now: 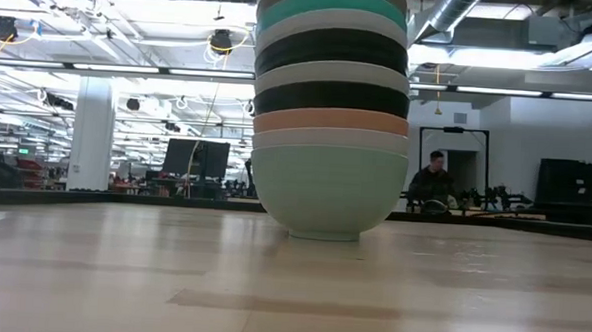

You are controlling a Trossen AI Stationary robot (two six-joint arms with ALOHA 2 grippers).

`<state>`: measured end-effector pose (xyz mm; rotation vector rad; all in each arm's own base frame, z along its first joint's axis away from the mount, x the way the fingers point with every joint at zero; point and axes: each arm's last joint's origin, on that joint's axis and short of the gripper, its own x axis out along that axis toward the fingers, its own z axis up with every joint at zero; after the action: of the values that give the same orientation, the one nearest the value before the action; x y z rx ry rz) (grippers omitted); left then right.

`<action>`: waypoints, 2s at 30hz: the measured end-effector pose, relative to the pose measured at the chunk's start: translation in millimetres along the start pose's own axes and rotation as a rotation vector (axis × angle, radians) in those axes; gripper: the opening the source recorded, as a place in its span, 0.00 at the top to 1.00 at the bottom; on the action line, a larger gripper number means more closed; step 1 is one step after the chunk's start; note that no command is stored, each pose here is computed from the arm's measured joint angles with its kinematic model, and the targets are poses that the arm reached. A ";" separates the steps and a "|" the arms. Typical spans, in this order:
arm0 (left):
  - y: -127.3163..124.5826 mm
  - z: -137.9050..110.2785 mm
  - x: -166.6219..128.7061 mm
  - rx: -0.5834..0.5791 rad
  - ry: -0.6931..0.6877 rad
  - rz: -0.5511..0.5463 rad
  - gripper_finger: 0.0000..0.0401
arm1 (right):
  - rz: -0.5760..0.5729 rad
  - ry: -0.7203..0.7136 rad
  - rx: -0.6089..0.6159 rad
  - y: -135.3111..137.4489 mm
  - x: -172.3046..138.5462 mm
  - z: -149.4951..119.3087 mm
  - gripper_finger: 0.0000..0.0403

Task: Nest bowls inside each other
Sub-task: Return to Home Position

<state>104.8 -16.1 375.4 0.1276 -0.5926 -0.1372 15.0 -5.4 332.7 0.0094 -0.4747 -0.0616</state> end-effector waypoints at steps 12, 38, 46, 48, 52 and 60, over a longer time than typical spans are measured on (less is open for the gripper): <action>-7.5 -104.1 -82.5 -0.172 -0.195 0.185 0.89 | -0.025 0.146 -0.061 11.5 8.6 -61.1 0.24; -1.7 -201.5 -124.1 -0.111 0.872 0.554 0.89 | -0.219 0.480 -0.133 8.5 -1.0 -186.3 0.24; -4.3 -208.3 -126.4 -0.143 0.974 0.496 0.89 | -0.219 0.479 -0.133 8.6 -1.1 -186.1 0.24; -4.5 -208.6 -127.0 -0.143 0.989 0.494 0.89 | -0.219 0.479 -0.133 8.6 -1.1 -186.1 0.24; -4.6 -208.6 -127.0 -0.145 0.991 0.492 0.89 | -0.218 0.479 -0.133 8.6 -1.1 -186.2 0.24; -4.6 -208.7 -127.2 -0.146 0.993 0.491 0.89 | -0.219 0.480 -0.133 8.6 -1.1 -186.2 0.24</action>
<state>117.6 17.1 133.5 -0.0990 0.3877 0.3524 99.6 2.2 166.8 -0.0535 0.0124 -0.2985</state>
